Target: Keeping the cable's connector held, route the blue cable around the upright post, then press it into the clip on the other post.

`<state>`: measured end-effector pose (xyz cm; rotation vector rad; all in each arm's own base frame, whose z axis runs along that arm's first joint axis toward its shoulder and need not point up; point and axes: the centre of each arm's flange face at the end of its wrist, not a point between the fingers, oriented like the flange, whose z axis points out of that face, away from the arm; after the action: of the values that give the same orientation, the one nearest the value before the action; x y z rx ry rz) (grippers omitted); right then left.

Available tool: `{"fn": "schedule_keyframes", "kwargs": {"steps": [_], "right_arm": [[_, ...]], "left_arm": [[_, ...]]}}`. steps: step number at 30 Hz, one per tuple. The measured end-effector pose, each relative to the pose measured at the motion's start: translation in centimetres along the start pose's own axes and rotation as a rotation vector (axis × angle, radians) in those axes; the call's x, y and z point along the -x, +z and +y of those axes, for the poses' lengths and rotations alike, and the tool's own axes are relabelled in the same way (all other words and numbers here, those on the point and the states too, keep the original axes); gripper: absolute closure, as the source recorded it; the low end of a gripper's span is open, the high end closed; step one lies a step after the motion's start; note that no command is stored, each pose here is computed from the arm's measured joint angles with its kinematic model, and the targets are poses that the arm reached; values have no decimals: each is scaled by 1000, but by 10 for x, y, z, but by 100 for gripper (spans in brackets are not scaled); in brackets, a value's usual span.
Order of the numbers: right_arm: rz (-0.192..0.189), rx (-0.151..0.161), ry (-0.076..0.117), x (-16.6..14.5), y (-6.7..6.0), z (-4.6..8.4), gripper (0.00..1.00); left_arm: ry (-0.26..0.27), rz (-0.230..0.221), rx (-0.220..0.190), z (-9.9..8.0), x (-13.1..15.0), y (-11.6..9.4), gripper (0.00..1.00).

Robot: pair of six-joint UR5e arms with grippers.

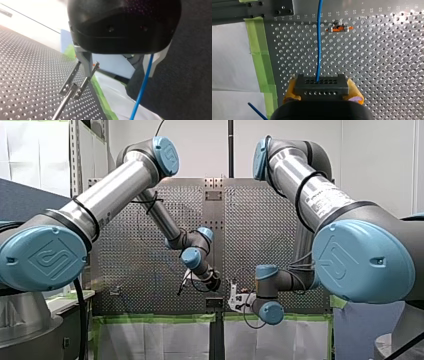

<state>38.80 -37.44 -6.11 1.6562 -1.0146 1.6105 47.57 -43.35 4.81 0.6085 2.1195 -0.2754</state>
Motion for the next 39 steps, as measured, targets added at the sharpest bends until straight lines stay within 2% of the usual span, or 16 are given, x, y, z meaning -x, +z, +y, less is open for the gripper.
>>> {"fn": "schedule_keyframes", "kwargs": {"steps": [8,22,30,39], "right_arm": [[-6,0,2,1,0,-1,100],[-3,-1,7,0,2,-1,100],[-4,-1,8,0,2,-1,100],[-6,1,6,0,2,0,100]], "left_arm": [[-77,1,-20,-8,-1,-1,1],[-220,-22,-12,-6,1,1,1],[-232,-45,1,-7,3,3,1],[-202,-41,14,-6,3,2,1]]}}
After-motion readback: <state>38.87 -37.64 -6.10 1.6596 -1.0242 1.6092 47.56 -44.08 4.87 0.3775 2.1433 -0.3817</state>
